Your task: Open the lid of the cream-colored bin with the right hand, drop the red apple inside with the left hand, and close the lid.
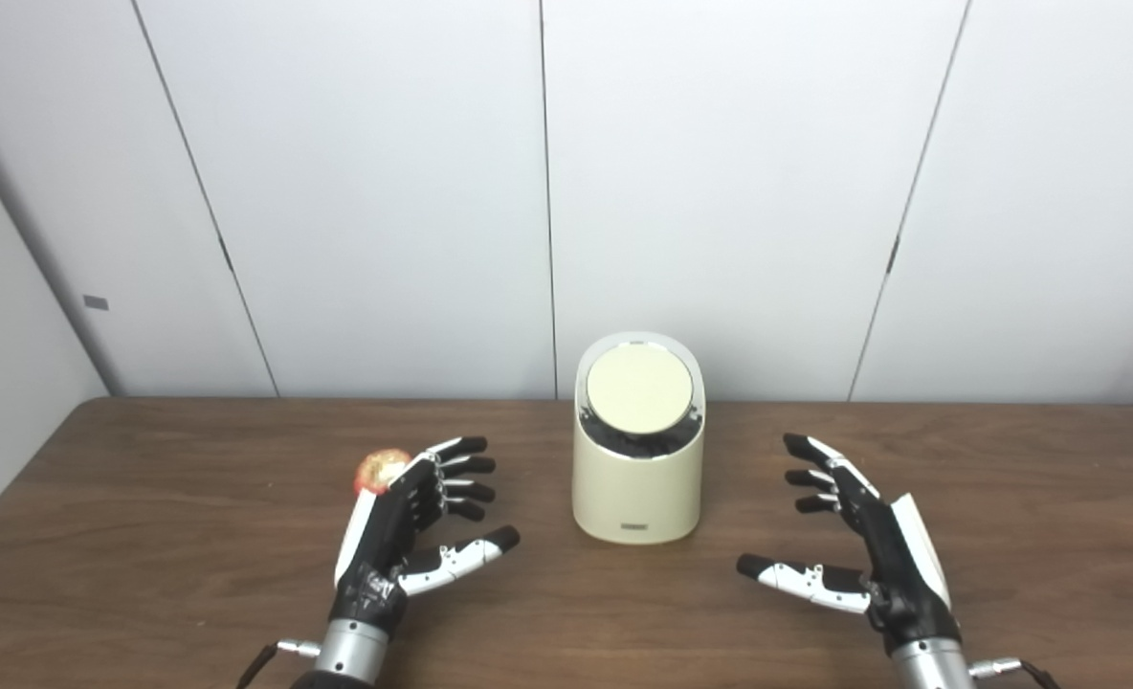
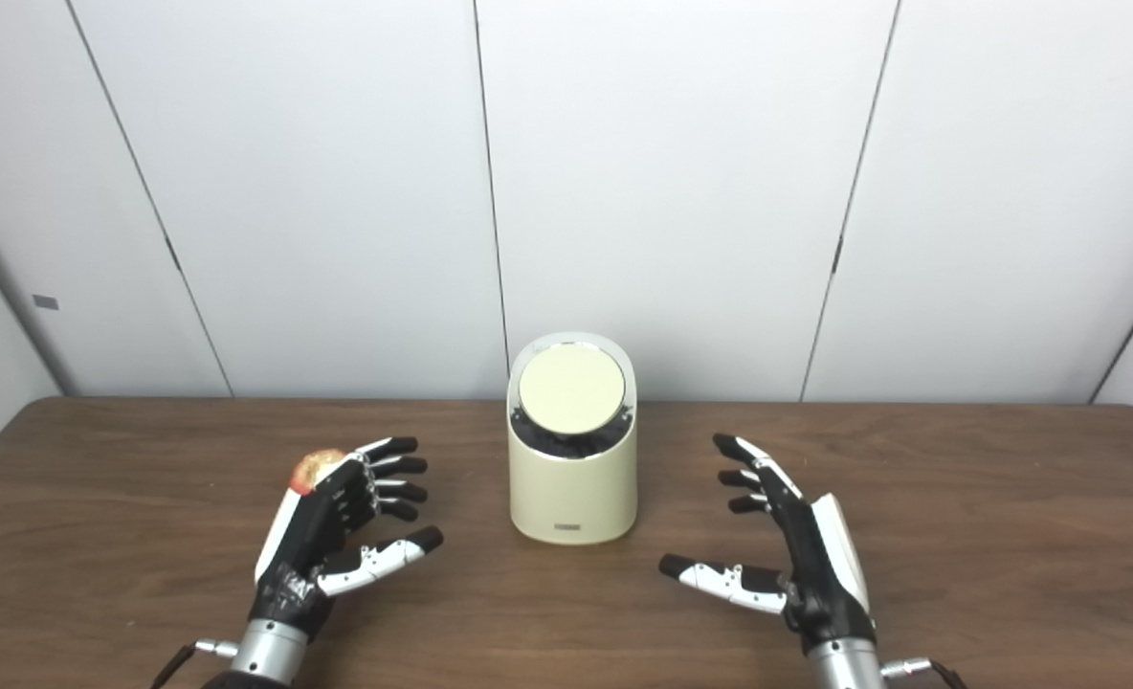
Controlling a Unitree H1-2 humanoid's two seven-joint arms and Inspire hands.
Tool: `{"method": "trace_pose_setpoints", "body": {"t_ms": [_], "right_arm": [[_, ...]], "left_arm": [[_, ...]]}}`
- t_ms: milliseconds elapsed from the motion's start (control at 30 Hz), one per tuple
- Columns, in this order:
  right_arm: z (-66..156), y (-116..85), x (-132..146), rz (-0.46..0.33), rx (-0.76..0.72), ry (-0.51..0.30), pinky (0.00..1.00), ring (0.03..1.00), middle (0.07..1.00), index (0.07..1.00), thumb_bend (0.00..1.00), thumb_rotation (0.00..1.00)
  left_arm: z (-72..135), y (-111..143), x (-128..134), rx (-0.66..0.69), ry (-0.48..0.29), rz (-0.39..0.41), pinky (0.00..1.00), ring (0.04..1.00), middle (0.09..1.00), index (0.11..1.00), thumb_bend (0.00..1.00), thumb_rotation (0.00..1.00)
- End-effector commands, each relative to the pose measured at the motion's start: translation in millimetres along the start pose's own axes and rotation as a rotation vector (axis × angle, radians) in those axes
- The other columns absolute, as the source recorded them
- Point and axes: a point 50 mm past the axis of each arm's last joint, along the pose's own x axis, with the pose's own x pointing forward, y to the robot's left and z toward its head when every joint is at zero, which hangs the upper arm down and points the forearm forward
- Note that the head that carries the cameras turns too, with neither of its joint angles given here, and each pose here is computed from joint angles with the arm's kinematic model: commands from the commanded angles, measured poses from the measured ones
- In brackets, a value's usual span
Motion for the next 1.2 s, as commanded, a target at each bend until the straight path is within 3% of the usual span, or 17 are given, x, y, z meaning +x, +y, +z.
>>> {"method": "trace_pose_setpoints", "body": {"t_ms": [0, 433, 600, 867, 1167], "right_arm": [[15.0, -3.8, 11.2, -0.025, 0.006, -0.076, 0.65, 0.763, 0.848, 0.824, 0.77, 0.24], [14.2, -4.0, 11.4, -0.024, 0.011, -0.072, 0.66, 0.764, 0.848, 0.825, 0.77, 0.26], [17.4, 0.5, 17.8, -0.013, 0.009, -0.071, 0.67, 0.775, 0.851, 0.836, 0.78, 0.33], [49.0, -2.1, 59.4, -0.013, -0.016, -0.139, 0.69, 0.807, 0.864, 0.857, 0.78, 0.35], [82.3, -8.3, 107.7, 0.002, -0.096, -0.179, 0.73, 0.864, 0.895, 0.941, 0.79, 0.36]], "left_arm": [[18.5, 4.4, 17.2, 0.021, -0.097, -0.005, 0.57, 0.634, 0.724, 0.781, 0.75, 0.08], [18.0, 1.6, 17.9, 0.013, -0.097, -0.008, 0.57, 0.631, 0.723, 0.779, 0.75, 0.07], [14.4, 0.0, 20.2, 0.008, -0.09, -0.008, 0.57, 0.631, 0.721, 0.781, 0.75, 0.08], [12.3, -2.9, 24.4, 0.003, -0.092, -0.004, 0.58, 0.644, 0.724, 0.781, 0.76, 0.11], [10.1, -5.1, 27.3, -0.001, -0.093, 0.004, 0.58, 0.646, 0.719, 0.778, 0.77, 0.11]]}}
